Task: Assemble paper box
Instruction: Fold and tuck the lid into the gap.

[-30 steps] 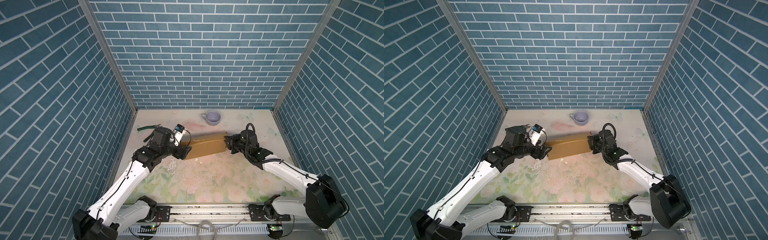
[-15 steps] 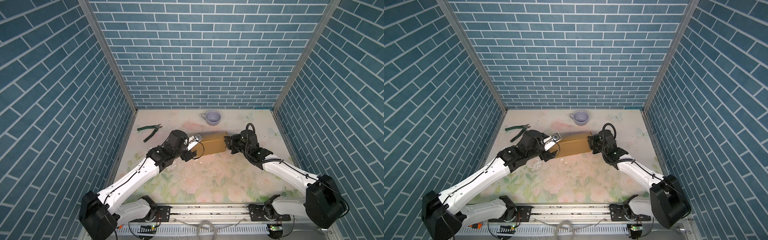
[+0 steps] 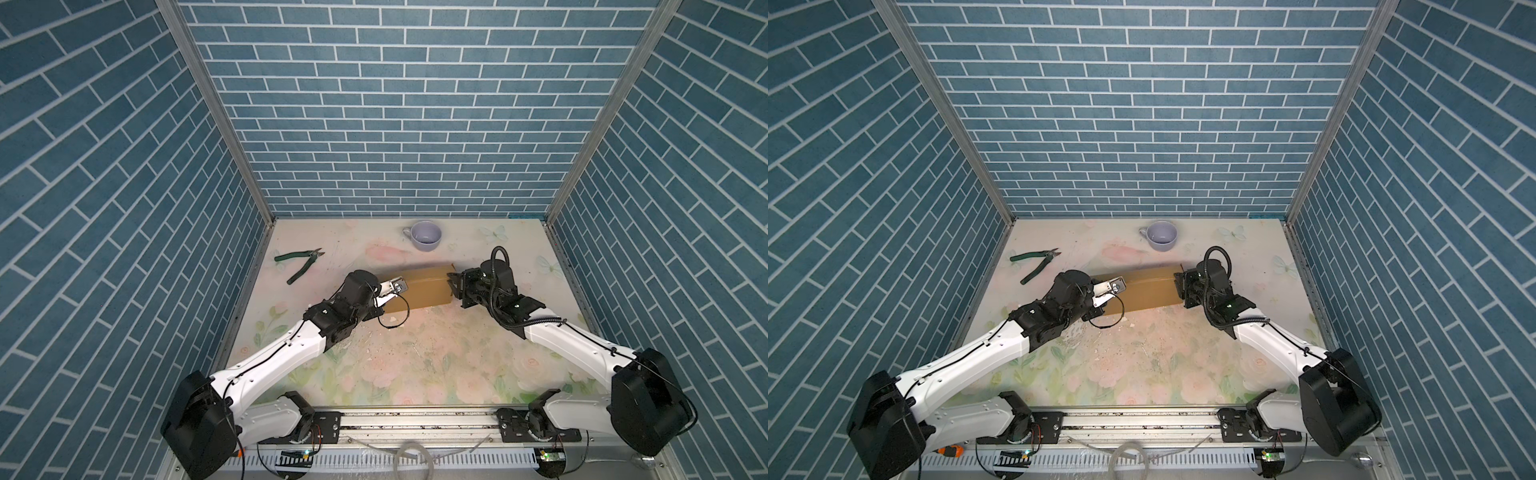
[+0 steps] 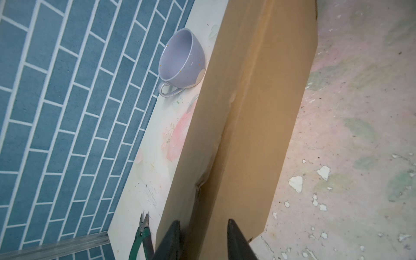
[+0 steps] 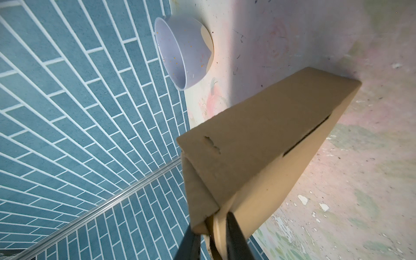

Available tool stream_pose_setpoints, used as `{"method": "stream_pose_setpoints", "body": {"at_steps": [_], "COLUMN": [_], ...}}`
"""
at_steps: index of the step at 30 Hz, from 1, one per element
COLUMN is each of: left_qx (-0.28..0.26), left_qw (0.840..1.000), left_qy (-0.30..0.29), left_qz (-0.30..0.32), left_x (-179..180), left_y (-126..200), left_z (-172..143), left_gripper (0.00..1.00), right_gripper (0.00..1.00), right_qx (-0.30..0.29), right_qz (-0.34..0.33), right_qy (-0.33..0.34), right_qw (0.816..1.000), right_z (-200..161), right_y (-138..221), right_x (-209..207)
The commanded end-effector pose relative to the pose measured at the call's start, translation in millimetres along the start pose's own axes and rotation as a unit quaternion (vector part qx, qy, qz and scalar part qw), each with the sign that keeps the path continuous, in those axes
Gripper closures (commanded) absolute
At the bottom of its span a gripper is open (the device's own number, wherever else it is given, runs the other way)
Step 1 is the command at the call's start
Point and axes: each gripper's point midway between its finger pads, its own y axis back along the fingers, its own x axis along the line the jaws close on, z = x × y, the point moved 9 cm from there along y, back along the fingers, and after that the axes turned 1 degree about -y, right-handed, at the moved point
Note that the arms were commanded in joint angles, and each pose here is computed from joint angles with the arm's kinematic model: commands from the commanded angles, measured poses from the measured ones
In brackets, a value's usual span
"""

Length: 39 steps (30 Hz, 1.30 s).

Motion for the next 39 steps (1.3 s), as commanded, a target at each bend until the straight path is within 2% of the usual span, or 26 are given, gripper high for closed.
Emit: {"method": "stream_pose_setpoints", "body": {"at_steps": [1,4,10,12,17,23,25,26,33,39], "left_qx": [0.026,0.033,0.02,0.016,-0.018,-0.031,-0.029,-0.029,0.005,0.054], "left_qw": [0.999,0.998,0.998,0.997,0.991,0.977,0.97,0.964,0.946,0.957], "left_qy": [-0.015,-0.014,0.018,0.037,0.1,0.153,0.178,0.184,0.159,0.114], "left_qz": [-0.038,-0.043,-0.054,-0.059,-0.087,-0.146,-0.162,-0.189,-0.282,-0.26], "left_x": [-20,-24,-15,-8,9,35,52,58,58,50], "left_y": [-14,-19,-9,-1,33,58,57,54,10,-22], "left_z": [-14,-16,-5,1,15,9,9,9,24,16], "left_gripper": [0.78,0.88,0.88,0.8,0.42,0.14,0.1,0.09,0.06,0.05], "right_gripper": [0.8,0.8,0.81,0.81,0.83,0.84,0.84,0.84,0.84,0.84], "right_qx": [-0.052,-0.052,-0.055,-0.059,-0.066,-0.063,-0.062,-0.061,-0.055,-0.05], "right_qz": [-0.093,-0.094,-0.095,-0.095,-0.095,-0.098,-0.099,-0.098,-0.1,-0.103], "right_qy": [-0.04,-0.043,-0.049,-0.05,-0.052,-0.051,-0.051,-0.05,-0.047,-0.047], "right_qw": [0.994,0.993,0.993,0.992,0.992,0.992,0.992,0.992,0.992,0.992], "right_z": [16,16,17,18,19,19,19,19,18,18], "right_y": [-6,-6,-7,-6,-6,-9,-10,-11,-12,-14], "right_x": [-35,-36,-39,-39,-40,-40,-41,-41,-41,-43]}}
